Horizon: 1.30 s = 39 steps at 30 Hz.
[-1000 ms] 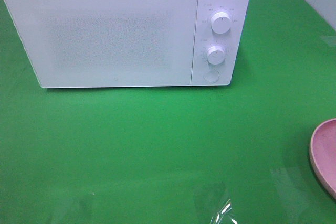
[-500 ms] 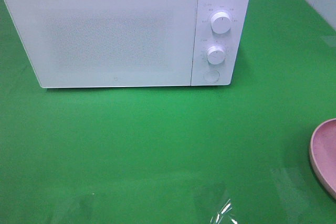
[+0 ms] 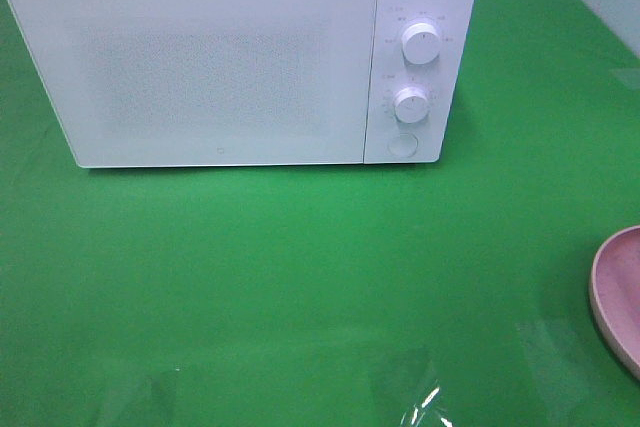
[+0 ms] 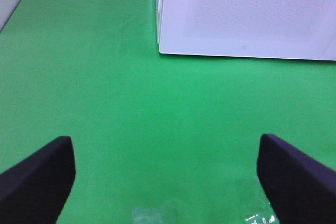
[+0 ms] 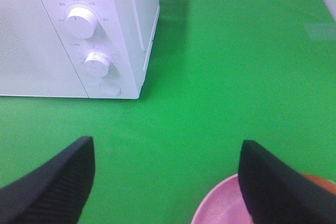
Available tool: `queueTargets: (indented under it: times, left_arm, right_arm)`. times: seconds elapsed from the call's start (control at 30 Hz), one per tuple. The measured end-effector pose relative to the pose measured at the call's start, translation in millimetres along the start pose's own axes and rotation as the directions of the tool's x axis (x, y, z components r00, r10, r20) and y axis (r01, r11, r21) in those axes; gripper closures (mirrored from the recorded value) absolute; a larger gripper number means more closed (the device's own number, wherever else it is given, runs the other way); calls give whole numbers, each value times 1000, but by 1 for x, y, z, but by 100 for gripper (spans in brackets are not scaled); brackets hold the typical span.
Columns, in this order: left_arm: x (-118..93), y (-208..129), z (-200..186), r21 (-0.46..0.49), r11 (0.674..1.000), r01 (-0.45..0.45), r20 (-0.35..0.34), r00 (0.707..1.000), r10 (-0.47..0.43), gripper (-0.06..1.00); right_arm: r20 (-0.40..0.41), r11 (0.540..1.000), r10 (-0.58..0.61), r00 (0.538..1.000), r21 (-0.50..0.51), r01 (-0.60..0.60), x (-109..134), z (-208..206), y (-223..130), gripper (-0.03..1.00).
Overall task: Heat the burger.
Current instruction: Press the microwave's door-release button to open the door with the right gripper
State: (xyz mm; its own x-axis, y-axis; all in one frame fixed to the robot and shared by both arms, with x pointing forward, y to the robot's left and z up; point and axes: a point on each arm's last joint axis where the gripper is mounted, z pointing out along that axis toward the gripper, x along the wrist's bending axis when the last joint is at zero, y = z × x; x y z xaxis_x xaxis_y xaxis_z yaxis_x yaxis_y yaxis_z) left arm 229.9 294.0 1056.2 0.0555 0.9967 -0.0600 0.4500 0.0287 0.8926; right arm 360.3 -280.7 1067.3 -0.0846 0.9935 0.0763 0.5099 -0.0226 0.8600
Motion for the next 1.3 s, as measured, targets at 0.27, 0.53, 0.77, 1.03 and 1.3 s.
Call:
queueTargets:
  times: [0.27, 0.53, 0.77, 1.03, 1.3]
  left_arm:
    - [0, 0, 0, 0, 1000, 0, 0, 1000, 0, 9]
    - [0, 0, 0, 0, 1000, 0, 0, 1000, 0, 9]
    - [0, 0, 0, -1, 1000, 0, 0, 1000, 0, 9]
    - [0, 0, 0, -1, 1000, 0, 0, 1000, 0, 9]
    - [0, 0, 0, -1, 1000, 0, 0, 1000, 0, 9]
  right_arm:
    - [-12, 1000, 0, 1000, -6, 0, 3, 26, 8, 23]
    - [-40, 995, -2, 999, -103, -2, 6, 51, 10, 23]
    - [-70, 982, -6, 998, -189, -7, 6, 69, -14, 23]
    - [-69, 974, 18, 997, -222, -33, 5, 96, -25, 23]
    - [-28, 982, -28, 999, -188, 22, 9, 122, -36, 23]
